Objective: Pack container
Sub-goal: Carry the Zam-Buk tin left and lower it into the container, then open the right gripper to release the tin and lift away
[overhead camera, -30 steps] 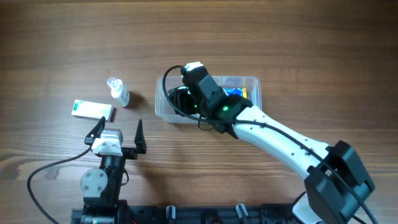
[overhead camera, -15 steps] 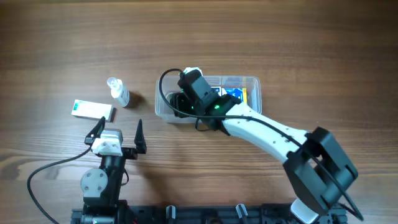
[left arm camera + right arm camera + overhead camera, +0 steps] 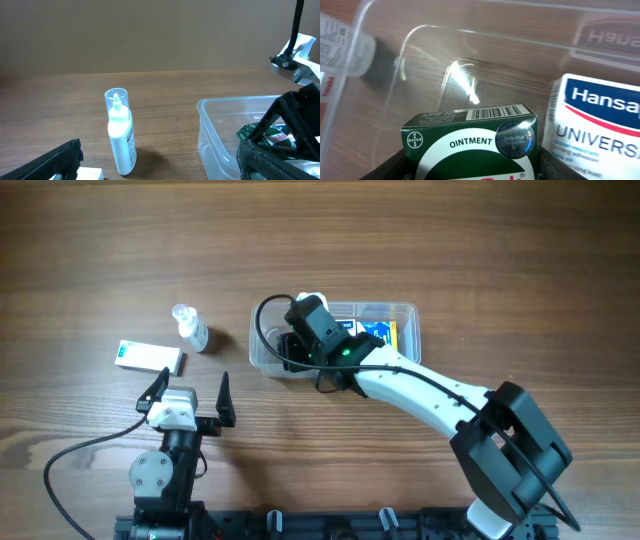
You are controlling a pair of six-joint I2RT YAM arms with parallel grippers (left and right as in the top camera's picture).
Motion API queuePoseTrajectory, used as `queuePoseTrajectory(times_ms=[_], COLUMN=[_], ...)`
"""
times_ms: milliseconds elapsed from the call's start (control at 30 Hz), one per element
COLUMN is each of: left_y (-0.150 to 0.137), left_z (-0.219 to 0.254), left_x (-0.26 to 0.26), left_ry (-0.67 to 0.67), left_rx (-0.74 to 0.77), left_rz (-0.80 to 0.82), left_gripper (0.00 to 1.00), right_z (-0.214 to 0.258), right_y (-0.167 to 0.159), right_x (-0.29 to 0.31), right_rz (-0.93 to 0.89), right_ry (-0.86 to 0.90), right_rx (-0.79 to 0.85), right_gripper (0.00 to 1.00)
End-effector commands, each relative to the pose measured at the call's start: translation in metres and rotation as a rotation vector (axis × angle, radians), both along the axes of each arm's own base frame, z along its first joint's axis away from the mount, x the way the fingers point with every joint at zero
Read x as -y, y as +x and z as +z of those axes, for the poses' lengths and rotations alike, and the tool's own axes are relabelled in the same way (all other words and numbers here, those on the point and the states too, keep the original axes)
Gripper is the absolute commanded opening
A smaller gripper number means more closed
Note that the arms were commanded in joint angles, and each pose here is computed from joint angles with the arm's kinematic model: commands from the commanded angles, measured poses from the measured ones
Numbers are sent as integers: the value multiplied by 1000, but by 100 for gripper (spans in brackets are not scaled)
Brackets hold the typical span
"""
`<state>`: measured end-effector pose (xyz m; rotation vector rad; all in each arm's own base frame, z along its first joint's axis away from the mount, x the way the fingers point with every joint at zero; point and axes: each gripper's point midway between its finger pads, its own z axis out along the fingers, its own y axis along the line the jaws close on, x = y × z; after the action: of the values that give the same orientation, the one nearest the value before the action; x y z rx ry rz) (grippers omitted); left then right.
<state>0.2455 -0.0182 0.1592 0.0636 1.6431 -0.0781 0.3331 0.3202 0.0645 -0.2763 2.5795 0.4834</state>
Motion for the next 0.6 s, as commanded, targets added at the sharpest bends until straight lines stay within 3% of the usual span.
queuePoseTrajectory(times_ms=[0,133,267,367,567], left_y=[0,0,0,0,0], left_z=[-2,-2,-2,-2,-2], left_x=[3,3,3,3,3], left_ry=[14,14,14,14,14], left_rx=[3,3,3,3,3], left_rz=[-17,-17,-17,-17,-17], left_gripper=[100,100,100,100,100], right_z=[2,3,2,3,5], right_y=[7,8,8,8,10], right_x=[0,-1,0,0,-2], right_rz=[-30,-29,-30,-30,-31], right_ry=[-14,-15,-15,-15,-5], right_rx=[24,29,29,29,38], right_gripper=[51,64,94,98,95])
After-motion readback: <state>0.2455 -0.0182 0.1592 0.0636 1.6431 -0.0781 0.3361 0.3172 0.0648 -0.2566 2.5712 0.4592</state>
